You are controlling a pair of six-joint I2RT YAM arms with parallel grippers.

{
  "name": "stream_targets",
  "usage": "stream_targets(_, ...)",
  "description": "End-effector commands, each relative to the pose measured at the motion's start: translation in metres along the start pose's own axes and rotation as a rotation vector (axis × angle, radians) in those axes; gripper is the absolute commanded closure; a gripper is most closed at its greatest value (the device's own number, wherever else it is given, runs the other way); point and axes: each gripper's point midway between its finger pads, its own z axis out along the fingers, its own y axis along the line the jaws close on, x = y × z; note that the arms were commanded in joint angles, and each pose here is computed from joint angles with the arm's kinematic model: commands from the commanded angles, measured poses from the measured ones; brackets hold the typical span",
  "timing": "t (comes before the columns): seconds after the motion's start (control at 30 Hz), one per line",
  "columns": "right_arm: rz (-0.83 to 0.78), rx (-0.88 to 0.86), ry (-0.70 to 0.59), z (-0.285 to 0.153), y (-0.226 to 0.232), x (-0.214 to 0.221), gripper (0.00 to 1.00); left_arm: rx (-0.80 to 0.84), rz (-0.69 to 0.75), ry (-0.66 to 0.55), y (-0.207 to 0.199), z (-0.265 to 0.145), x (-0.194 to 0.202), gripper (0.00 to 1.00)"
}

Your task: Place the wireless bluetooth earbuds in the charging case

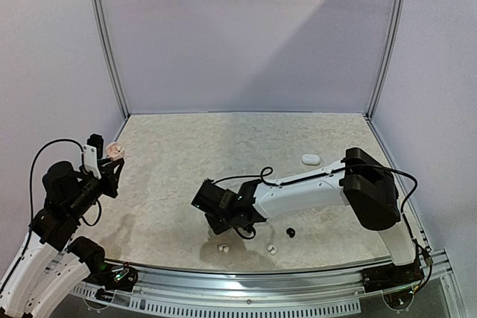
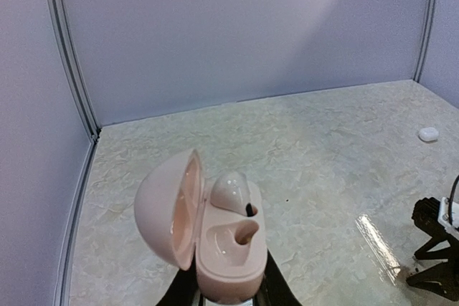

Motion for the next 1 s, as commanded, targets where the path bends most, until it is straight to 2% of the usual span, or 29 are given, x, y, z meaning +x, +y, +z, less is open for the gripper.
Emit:
stream_targets(0.0, -0.071, -0.087, 0.118, -0.009, 0.005, 0.004, 0.49, 0.008, 0.011, -0.002, 0.000, 0.000, 0.003, 1.00)
stream_targets(0.07, -0.078, -0.118, 0.120, -0.014, 0.007, -0.007, 0.44, 0.012, 0.010, -0.004, -0.001, 0.000, 0.002, 1.00)
stream_targets(0.2, -0.040, -0.185, 0.098, -0.034, 0.002, -0.039, 0.41, 0.020, 0.009, -0.005, -0.003, 0.000, 0.002, 1.00)
stream_targets(0.3, 0.035, -0.239, 0.096, -0.045, -0.003, -0.054, 0.48, 0.024, 0.009, -0.006, -0.003, 0.000, 0.002, 1.00)
stream_targets(0.4, 0.134, -0.231, 0.140, -0.045, -0.013, -0.055, 0.68, 0.028, 0.009, -0.007, -0.004, 0.000, 0.002, 1.00)
stream_targets(0.43, 0.153, -0.227, 0.155, -0.045, -0.014, -0.054, 0.71, 0.029, 0.010, -0.007, -0.004, 0.000, 0.002, 1.00)
stream_targets(0.7, 0.164, -0.179, 0.289, -0.028, -0.013, -0.028, 0.78, 0.068, 0.009, -0.010, -0.011, 0.000, 0.002, 1.00)
stream_targets(0.97, 0.147, -0.236, 0.345, -0.021, -0.003, -0.013, 0.76, 0.074, 0.007, -0.013, -0.012, 0.000, 0.001, 1.00)
